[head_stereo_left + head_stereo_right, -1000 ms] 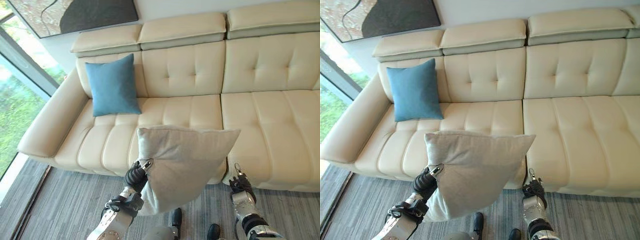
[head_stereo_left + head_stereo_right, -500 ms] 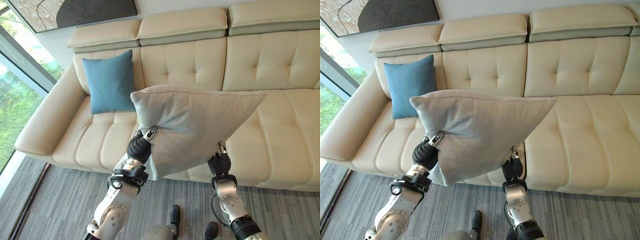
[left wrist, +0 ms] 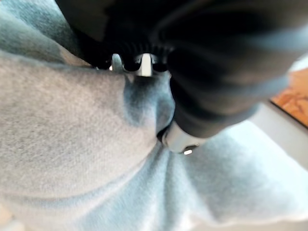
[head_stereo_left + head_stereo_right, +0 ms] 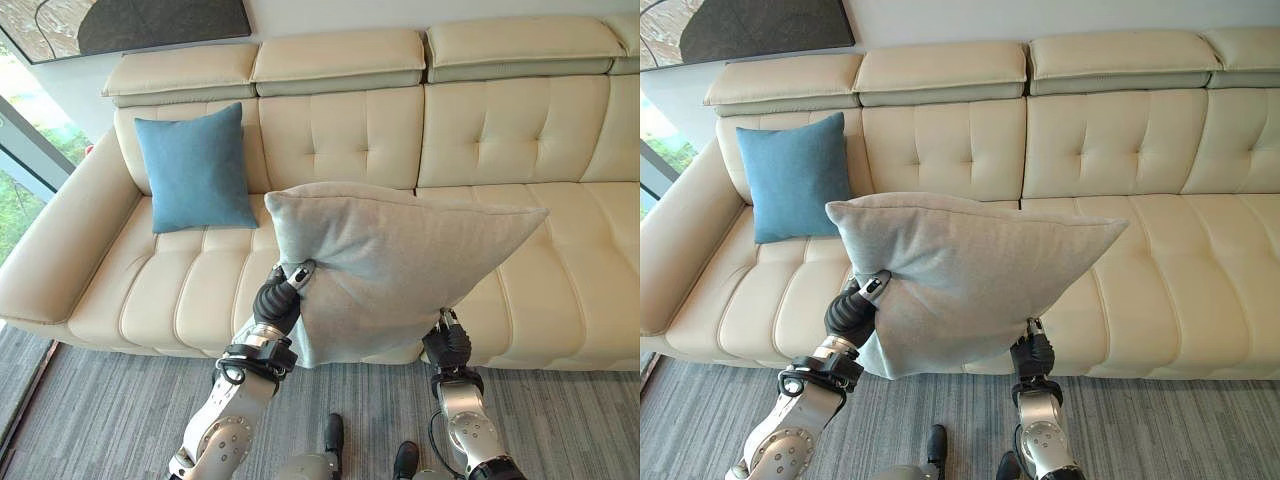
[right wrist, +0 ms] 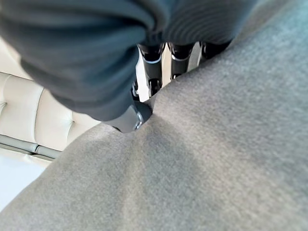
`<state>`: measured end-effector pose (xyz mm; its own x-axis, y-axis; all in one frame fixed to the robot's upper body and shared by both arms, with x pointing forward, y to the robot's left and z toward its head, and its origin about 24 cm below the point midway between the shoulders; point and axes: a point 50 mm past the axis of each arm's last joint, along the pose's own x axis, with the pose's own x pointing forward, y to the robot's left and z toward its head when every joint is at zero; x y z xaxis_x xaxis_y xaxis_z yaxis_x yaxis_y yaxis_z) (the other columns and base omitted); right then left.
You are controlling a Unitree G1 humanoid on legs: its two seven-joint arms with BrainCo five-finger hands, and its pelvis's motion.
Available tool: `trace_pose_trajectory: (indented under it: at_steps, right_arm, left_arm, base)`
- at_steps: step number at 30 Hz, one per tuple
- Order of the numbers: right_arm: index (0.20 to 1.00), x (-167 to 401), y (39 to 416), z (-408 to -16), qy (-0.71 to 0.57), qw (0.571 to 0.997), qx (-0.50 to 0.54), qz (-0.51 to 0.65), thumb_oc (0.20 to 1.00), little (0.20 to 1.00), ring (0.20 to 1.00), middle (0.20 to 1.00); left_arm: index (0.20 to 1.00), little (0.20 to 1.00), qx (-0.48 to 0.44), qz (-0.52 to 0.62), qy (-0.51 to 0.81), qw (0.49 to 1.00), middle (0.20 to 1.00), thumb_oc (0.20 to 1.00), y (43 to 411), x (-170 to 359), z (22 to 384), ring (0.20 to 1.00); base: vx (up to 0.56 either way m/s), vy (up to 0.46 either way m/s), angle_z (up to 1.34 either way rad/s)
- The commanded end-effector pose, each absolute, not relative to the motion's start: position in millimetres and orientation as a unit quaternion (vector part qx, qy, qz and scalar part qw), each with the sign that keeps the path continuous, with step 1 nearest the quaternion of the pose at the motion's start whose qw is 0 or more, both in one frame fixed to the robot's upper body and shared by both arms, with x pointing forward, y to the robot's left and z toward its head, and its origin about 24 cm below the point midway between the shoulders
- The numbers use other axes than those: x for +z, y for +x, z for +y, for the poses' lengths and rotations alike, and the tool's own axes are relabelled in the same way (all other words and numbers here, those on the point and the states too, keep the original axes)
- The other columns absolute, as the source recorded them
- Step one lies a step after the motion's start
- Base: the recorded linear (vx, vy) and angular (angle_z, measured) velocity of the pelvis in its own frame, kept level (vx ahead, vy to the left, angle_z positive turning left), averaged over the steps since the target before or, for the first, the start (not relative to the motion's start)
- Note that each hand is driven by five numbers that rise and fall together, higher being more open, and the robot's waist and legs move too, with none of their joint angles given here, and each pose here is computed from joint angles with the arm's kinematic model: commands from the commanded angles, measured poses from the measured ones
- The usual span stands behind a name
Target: Pick up all the scattered cushions and arrange them neatly on the sofa.
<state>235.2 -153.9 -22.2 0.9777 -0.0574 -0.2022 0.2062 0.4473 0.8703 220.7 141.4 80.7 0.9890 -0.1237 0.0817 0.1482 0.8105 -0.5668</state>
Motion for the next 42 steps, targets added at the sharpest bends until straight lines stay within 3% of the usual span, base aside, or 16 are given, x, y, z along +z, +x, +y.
trace_pose_trajectory:
  at_steps: [1,5,13,25,42]
  right_arm:
    - [0.200,50.1,259.6,-107.4,0.399,0.910,0.108,-0.032,0.200,0.200,0.200,0.200]
    - [0.200,66.3,256.3,-133.3,0.197,0.973,0.093,-0.073,0.200,0.200,0.200,0.200]
    - [0.200,62.9,253.8,-145.4,0.071,0.993,0.071,-0.067,0.200,0.200,0.200,0.200]
    - [0.200,45.3,255.3,-136.1,0.117,0.992,0.045,-0.027,0.200,0.200,0.200,0.200]
    - [0.200,38.6,254.8,-145.4,0.128,0.991,0.029,-0.011,0.200,0.200,0.200,0.200]
  left_arm:
    - [0.200,0.200,-0.056,-0.057,-0.242,0.967,0.200,0.200,224.2,82.8,143.4,0.200]
    - [0.200,0.200,-0.012,-0.045,-0.149,0.988,0.200,0.200,228.6,65.8,157.4,0.200]
    - [0.200,0.200,-0.017,-0.031,-0.091,0.995,0.200,0.200,237.5,55.7,150.1,0.200]
    - [0.200,0.200,-0.007,-0.025,-0.082,0.996,0.200,0.200,256.9,52.5,135.2,0.200]
    - [0.200,0.200,-0.009,-0.022,-0.118,0.993,0.200,0.200,265.6,50.5,122.9,0.200]
  base:
    - [-0.01,0.023,-0.07]
    - [0.00,0.049,-0.23]
    - [-0.01,0.078,-0.22]
    - [0.00,0.148,-0.09]
    - [0.29,-0.166,0.16]
